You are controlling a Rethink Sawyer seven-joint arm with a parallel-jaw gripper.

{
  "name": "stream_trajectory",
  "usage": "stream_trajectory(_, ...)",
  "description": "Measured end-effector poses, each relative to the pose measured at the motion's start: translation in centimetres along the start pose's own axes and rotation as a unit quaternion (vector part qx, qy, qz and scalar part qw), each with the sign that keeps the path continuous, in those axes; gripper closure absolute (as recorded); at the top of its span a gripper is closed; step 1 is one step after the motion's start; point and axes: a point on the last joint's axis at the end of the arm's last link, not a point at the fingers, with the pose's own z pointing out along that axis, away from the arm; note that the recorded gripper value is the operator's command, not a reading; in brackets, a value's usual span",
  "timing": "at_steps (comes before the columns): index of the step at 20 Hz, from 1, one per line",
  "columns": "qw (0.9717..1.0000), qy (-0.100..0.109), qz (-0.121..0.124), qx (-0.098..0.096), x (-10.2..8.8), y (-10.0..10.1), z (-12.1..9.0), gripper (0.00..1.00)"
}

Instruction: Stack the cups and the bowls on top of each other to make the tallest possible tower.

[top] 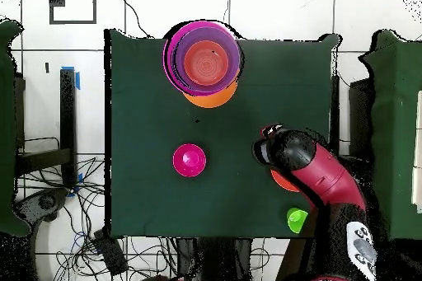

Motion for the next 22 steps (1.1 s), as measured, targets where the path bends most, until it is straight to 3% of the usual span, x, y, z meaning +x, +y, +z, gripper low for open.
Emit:
stream_trajectory(11,0.9998,0.002,-0.016,0.011,-0.4,-3.6,0.2,0.0)
stream_trajectory(22,0.9997,0.003,-0.012,0.022,0.0,-9.4,0.4,0.0)
